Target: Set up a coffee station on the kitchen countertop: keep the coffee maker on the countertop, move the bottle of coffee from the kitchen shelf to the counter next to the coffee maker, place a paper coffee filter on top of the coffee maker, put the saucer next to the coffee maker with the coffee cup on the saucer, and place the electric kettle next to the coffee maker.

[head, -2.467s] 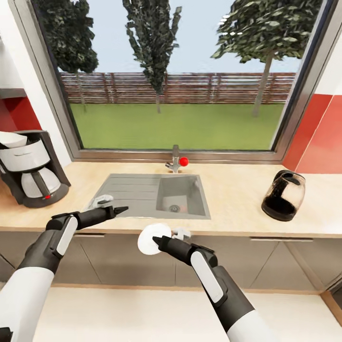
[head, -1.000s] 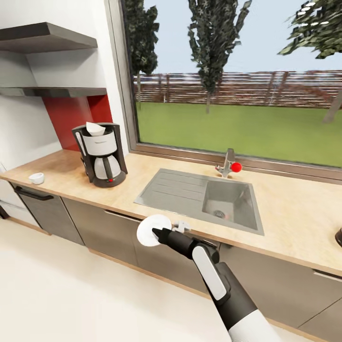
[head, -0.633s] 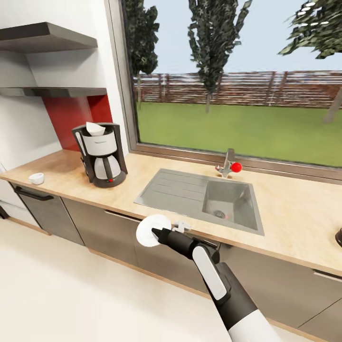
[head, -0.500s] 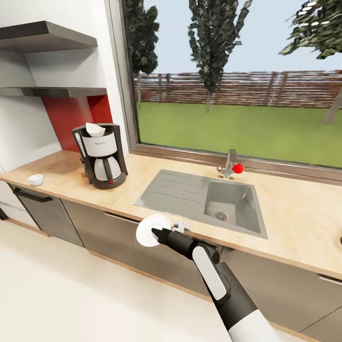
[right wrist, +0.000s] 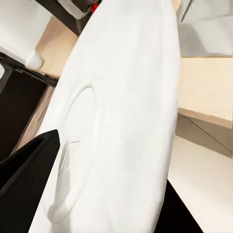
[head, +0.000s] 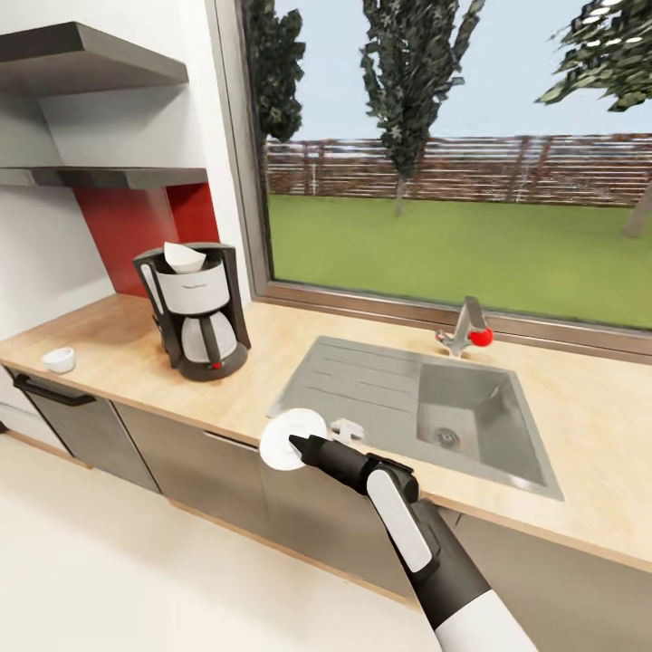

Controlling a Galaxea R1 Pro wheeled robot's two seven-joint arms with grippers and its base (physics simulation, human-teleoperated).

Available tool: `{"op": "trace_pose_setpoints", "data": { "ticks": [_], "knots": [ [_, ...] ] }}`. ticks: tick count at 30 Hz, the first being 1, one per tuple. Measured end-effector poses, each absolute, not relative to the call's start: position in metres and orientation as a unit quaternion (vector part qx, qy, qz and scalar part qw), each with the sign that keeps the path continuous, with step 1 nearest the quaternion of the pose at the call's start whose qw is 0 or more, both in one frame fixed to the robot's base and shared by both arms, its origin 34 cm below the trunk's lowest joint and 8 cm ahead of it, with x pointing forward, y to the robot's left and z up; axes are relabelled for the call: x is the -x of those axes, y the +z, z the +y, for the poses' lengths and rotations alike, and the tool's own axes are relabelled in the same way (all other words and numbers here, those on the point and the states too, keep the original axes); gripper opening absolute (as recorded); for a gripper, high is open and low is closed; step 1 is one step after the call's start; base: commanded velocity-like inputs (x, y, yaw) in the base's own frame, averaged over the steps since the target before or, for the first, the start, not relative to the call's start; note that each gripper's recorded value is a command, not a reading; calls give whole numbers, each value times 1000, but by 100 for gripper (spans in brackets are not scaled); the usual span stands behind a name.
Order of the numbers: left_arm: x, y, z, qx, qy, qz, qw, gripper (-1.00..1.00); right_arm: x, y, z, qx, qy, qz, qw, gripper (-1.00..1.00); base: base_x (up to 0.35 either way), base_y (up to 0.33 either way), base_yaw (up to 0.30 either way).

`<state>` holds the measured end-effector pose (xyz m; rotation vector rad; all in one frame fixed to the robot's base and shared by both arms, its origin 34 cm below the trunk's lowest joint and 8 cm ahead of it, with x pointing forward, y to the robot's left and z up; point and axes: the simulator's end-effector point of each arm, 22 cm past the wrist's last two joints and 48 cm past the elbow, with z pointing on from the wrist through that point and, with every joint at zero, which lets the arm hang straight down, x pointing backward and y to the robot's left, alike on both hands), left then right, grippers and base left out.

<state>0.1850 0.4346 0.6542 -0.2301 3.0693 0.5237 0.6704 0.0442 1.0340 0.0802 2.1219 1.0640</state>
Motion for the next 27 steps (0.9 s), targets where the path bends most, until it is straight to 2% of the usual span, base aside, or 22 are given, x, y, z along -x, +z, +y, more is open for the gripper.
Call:
{"op": "trace_pose_setpoints", "data": {
  "ticks": [5, 11, 20, 27],
  "knots": [
    [-217, 651, 416, 51, 125, 988, 81, 100, -671, 1034, 44, -31, 416, 828, 374, -100, 247, 221, 0],
    [-229, 647, 383, 17, 27, 993, 116, 100, -671, 1034, 44, -31, 416, 828, 374, -100, 117, 127, 0],
    [-238, 650, 384, 13, 15, 991, 136, 100, -671, 1033, 45, -31, 415, 829, 374, -100, 14, 15, -58],
    [-239, 650, 382, 14, 14, 990, 137, 100, -670, 1034, 45, -30, 415, 829, 374, -100, 145, 255, -85]
  ]
}}
